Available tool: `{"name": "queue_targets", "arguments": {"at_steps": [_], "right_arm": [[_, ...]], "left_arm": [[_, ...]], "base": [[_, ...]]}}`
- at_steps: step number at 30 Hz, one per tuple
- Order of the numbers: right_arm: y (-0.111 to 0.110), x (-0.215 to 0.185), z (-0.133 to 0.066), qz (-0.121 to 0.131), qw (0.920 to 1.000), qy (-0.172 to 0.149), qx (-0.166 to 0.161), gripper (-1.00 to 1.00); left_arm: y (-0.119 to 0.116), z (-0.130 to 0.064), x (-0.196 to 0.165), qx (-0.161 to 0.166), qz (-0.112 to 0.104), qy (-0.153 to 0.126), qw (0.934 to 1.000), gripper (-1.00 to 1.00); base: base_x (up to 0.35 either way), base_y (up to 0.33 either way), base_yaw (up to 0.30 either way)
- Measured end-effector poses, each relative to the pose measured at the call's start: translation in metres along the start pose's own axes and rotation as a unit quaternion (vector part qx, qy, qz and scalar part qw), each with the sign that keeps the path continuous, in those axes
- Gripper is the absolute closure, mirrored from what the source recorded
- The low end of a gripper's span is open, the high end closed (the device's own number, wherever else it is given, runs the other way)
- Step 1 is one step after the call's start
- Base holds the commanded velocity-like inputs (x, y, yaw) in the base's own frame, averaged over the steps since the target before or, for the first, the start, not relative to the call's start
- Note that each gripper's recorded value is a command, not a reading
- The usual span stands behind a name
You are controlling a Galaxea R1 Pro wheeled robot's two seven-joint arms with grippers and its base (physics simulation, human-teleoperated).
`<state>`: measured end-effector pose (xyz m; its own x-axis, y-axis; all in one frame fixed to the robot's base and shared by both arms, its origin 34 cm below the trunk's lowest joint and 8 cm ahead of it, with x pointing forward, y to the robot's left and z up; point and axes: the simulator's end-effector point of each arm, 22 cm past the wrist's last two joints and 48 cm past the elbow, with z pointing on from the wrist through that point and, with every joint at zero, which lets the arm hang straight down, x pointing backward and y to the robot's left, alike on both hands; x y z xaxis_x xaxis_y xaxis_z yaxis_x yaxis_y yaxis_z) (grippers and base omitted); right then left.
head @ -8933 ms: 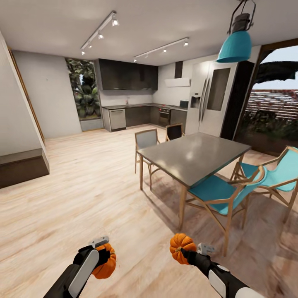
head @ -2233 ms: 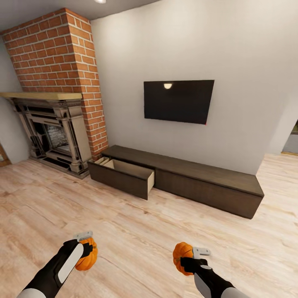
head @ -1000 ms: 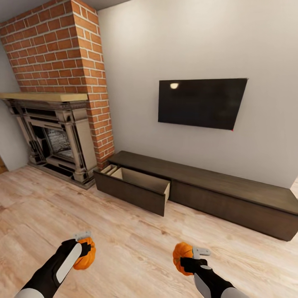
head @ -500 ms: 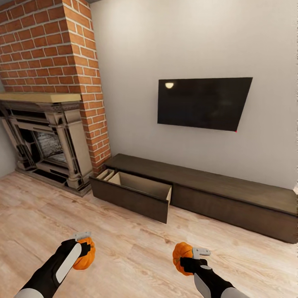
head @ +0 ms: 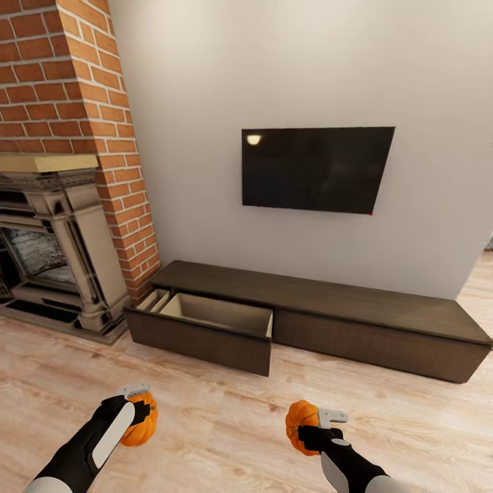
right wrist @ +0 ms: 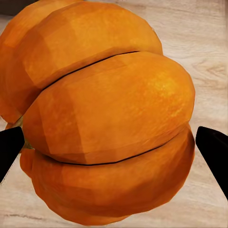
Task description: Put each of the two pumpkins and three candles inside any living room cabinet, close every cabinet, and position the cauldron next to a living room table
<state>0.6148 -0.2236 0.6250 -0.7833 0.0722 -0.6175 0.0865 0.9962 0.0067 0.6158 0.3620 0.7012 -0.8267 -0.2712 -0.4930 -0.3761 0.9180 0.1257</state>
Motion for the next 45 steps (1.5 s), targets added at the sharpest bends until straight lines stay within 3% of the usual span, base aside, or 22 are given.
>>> {"name": "queue_targets", "arguments": {"at_steps": [8, 29, 45], "right_arm": [[0.0015, 0.0016, 0.0007, 0.0, 1.0, 0.002, -0.001, 1.0], [0.0047, 0.0023, 0.0004, 0.001, 1.0, 0.002, -0.003, 1.0], [0.0046, 0.0023, 0.0001, 0.001, 1.0, 0.002, -0.003, 1.0]], "left_arm": [[-0.0001, 0.001, 0.0007, 0.0, -0.001, 0.001, 1.0, 1.0], [0.0001, 0.0011, 0.0009, 0.0, 0.0, 0.001, 1.0, 1.0], [0.0001, 0.0008, 0.0008, 0.0, 0.0, 0.001, 1.0, 1.0]], "base": [[0.07, 0.326, -0.22], [0.01, 0.335, -0.007], [0.251, 0.243, -0.138]]}}
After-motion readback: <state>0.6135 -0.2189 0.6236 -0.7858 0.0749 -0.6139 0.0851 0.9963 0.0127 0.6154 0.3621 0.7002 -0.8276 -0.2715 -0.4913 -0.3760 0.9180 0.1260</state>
